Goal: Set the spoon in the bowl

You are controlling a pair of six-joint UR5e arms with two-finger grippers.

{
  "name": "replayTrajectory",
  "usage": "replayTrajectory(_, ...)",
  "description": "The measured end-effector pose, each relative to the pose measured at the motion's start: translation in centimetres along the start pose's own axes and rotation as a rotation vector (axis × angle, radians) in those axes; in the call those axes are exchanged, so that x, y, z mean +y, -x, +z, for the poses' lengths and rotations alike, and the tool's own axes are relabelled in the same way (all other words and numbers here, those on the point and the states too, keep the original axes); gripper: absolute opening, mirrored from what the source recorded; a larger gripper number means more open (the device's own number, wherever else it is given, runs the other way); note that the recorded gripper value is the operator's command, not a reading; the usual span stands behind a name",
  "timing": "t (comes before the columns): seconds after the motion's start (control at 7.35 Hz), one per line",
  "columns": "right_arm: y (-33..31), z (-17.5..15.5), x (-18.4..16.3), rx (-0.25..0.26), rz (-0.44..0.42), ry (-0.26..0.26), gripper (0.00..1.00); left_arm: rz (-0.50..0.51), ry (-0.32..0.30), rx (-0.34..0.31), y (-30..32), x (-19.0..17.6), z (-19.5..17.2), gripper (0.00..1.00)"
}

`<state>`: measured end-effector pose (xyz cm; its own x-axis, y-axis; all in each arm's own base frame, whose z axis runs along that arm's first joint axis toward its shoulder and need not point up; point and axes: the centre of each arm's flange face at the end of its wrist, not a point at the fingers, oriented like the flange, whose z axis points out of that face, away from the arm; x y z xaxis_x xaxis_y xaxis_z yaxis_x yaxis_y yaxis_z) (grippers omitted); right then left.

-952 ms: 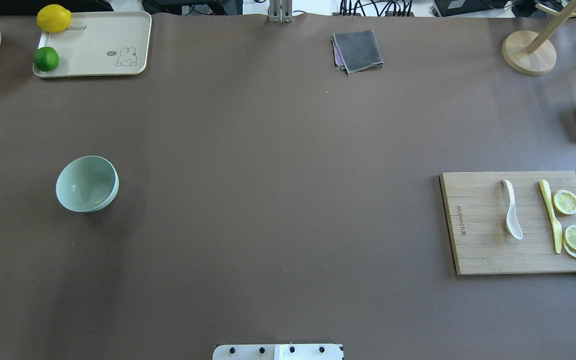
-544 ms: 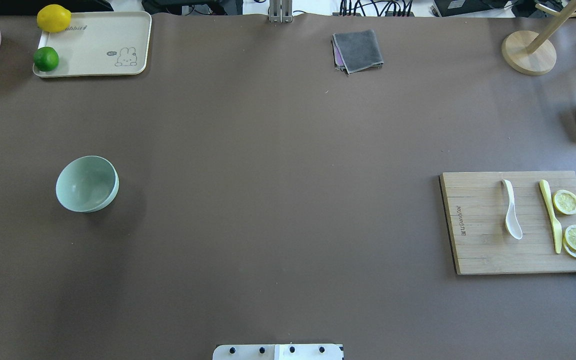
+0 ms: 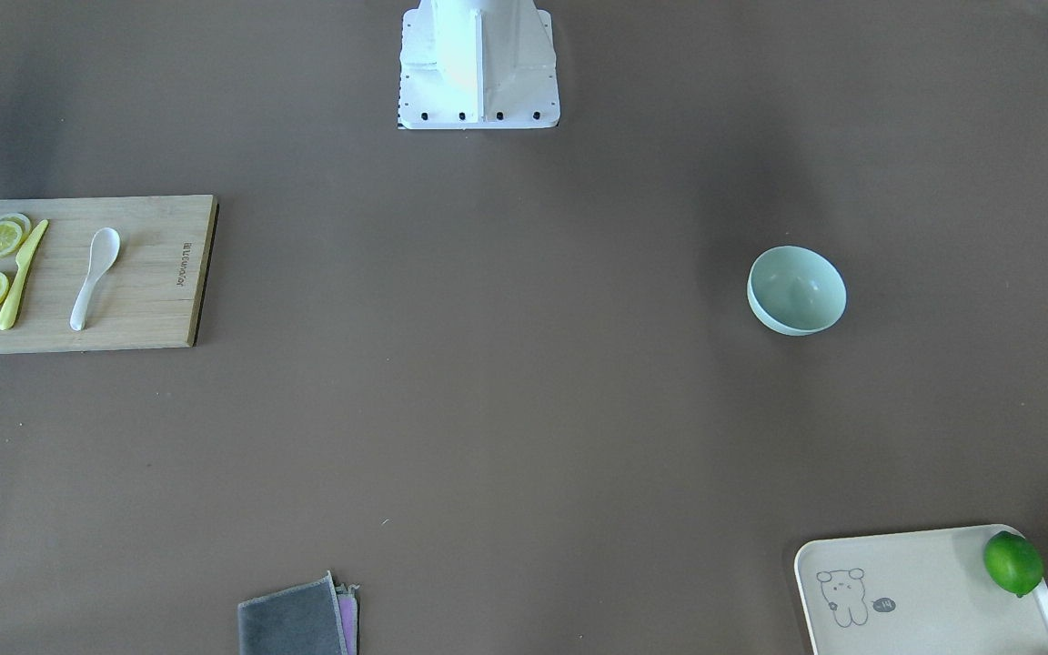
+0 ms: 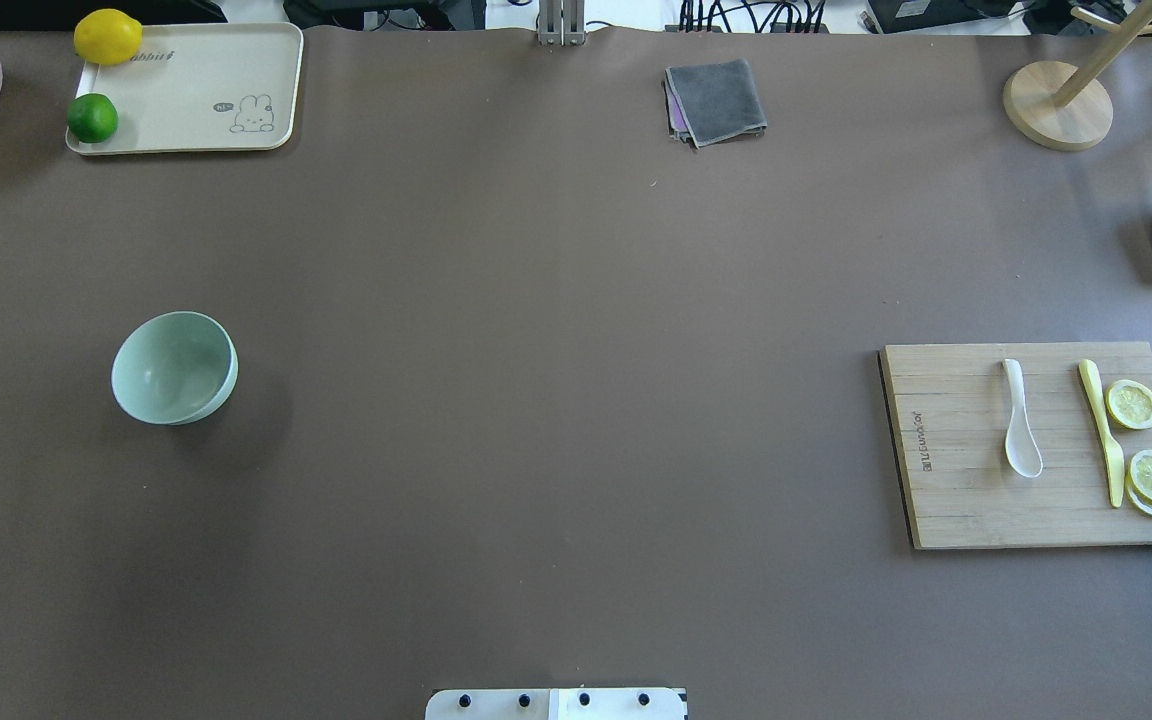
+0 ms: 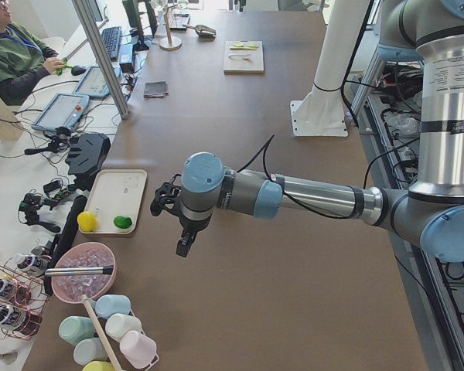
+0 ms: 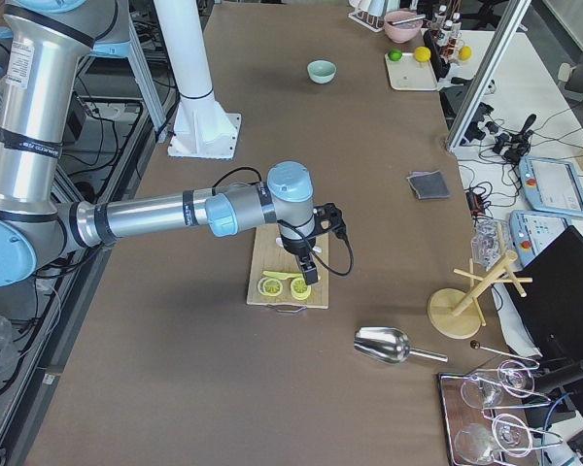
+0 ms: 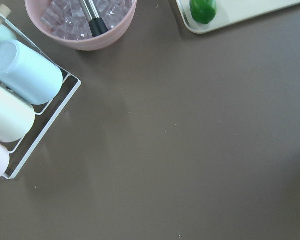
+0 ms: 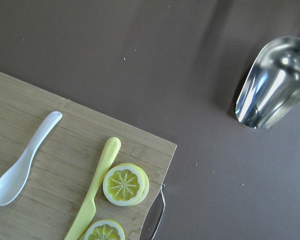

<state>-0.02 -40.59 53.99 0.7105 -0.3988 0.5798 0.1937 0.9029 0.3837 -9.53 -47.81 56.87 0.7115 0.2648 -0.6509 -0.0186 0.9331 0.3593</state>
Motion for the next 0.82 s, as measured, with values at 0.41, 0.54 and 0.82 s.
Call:
replayTrajectory(0.41,2.5,-0.4,-3.6,-0.010,0.048,-0.073,1.00,0.040,-0.062,0.023,-1.1,-1.1,0.8,0.98)
replayTrajectory(0.54,4.7,0.6,-4.8,-0.034,0.097,-0.078,1.00,0.042,-0.043,0.079,-3.5,-1.7,2.6,0.98)
replayTrajectory(0.82,9.3,2.9,-6.5,-0.067,0.214,-0.091,1.00,-0.011,0.003,0.156,-8.6,-2.1,6.9,0.98)
